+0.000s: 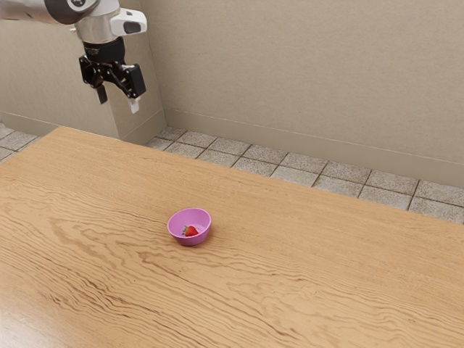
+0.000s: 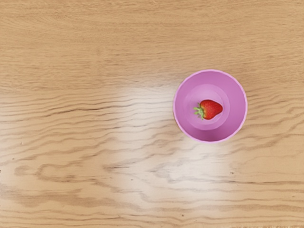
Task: Take strawberry from the bowl
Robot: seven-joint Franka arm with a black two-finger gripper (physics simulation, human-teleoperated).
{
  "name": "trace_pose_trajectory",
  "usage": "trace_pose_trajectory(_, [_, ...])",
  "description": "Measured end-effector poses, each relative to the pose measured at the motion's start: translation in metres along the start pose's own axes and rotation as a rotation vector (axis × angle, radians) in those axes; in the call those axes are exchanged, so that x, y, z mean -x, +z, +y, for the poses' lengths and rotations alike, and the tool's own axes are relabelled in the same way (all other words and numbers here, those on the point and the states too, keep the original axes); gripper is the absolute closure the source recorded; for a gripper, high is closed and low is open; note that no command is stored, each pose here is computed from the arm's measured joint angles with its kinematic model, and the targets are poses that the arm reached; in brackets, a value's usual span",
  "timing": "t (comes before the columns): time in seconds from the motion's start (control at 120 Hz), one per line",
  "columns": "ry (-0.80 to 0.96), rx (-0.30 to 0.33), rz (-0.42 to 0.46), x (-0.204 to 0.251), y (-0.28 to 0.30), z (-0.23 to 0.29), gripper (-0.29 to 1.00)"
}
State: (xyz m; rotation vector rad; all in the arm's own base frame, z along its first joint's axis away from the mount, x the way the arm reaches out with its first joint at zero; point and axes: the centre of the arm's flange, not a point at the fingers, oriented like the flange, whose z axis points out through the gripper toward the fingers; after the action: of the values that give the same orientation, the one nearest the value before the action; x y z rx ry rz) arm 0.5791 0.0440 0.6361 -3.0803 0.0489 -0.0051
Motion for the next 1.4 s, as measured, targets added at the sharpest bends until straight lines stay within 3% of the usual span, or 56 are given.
trace_pose_trajectory(0.3, [0.048, 0.003, 0.017, -0.009, 0.000, 0.001, 0.00])
trace_pose_trajectory(0.475, [0.222, 0.006, -0.090, -0.094, 0.168, -0.009, 0.00])
trace_pose_trajectory(0.567, [0.298, 0.016, -0.102, -0.123, 0.240, -0.025, 0.00])
trace_pose_trajectory(0.825, [0.469, 0.057, -0.071, -0.138, 0.333, -0.049, 0.00])
trace_pose_trajectory(0.908, [0.524, 0.069, -0.055, -0.141, 0.345, -0.046, 0.00])
trace_pose_trajectory(1.033, [0.682, 0.066, -0.006, -0.147, 0.333, 0.001, 0.03])
trace_pose_trajectory(1.183, [0.822, 0.037, -0.005, -0.094, 0.282, 0.029, 0.13])
trace_pose_trajectory(1.292, [0.979, 0.032, -0.007, -0.065, 0.283, 0.098, 0.20])
trace_pose_trajectory(1.4, [1.033, 0.038, -0.017, -0.050, 0.303, 0.108, 0.27])
